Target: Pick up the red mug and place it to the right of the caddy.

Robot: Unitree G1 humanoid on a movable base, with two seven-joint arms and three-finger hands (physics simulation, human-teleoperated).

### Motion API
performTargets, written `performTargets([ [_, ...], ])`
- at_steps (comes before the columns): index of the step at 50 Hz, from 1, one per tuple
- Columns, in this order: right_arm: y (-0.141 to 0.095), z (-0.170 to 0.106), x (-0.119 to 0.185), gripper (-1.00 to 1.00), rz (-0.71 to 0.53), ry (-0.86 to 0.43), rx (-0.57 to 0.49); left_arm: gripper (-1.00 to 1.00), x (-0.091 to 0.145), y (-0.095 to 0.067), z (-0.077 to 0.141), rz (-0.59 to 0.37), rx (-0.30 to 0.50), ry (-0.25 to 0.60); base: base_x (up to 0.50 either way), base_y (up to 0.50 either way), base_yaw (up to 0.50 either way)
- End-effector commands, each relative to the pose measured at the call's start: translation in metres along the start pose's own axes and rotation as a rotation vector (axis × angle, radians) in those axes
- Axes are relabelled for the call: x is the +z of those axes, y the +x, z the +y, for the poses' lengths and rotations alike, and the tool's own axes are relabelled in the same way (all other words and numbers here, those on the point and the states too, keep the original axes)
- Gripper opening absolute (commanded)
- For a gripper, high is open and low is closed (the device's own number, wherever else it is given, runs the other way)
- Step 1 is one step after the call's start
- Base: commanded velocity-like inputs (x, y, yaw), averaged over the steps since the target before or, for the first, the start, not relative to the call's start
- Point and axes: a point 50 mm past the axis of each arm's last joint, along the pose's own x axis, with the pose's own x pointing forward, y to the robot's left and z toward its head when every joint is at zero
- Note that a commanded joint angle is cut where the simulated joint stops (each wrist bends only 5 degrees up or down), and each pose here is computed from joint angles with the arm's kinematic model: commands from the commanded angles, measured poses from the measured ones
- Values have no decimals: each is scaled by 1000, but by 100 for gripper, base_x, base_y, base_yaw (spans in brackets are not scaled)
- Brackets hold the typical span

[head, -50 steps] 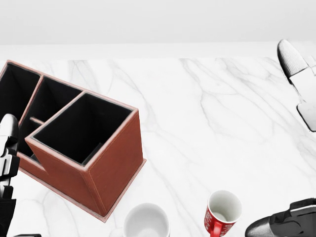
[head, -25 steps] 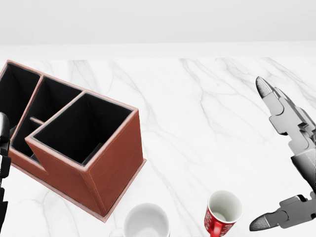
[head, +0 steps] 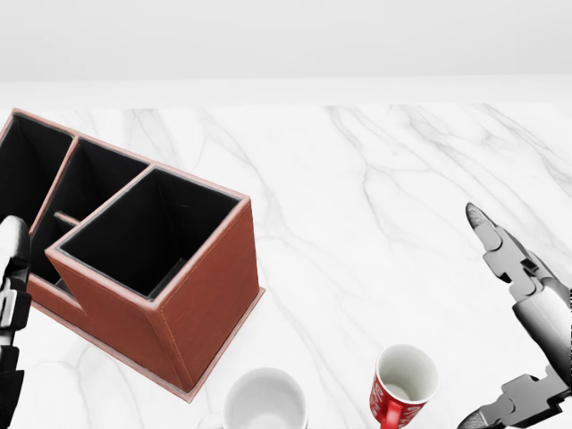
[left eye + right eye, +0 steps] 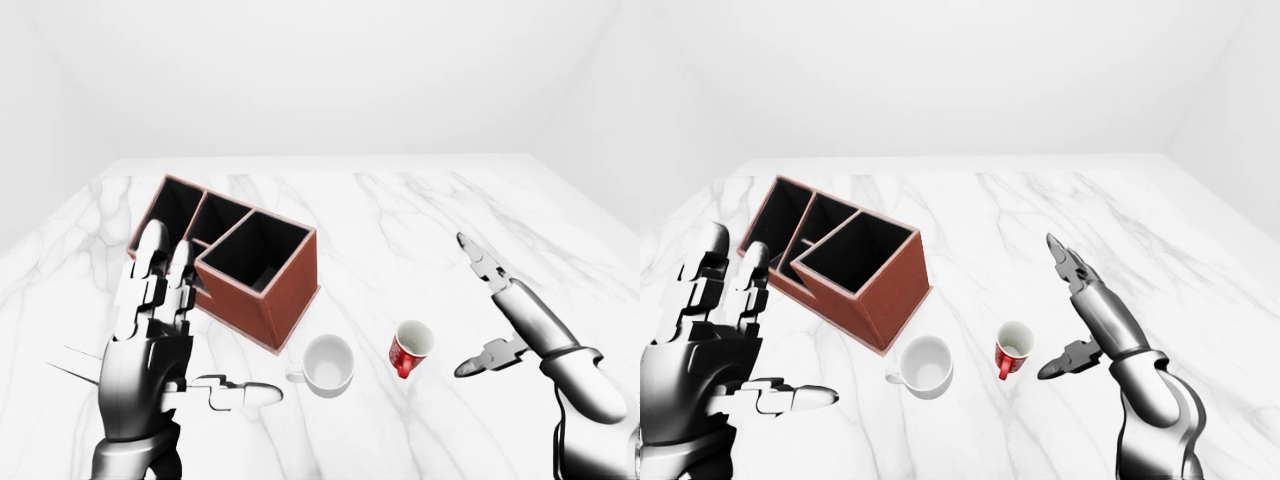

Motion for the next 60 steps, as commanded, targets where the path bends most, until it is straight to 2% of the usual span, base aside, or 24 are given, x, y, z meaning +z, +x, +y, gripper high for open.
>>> performTargets([
  [1,8,9,-17,100,64,29,48,100,-20,-4,-1,97,-5,-18,0,0,0],
  [19,33,29,-46,100,149,90,190,100,-24,-4,-3,118,-7,-23,0,0,0],
  [24,33,36,-49,100,165,87,221,100,-20,-5,-1,103,-5,-20,0,0,0],
  [60,48,46,-56,100,217,10,300,100,-20,-5,1,100,2,-18,0,0,0],
])
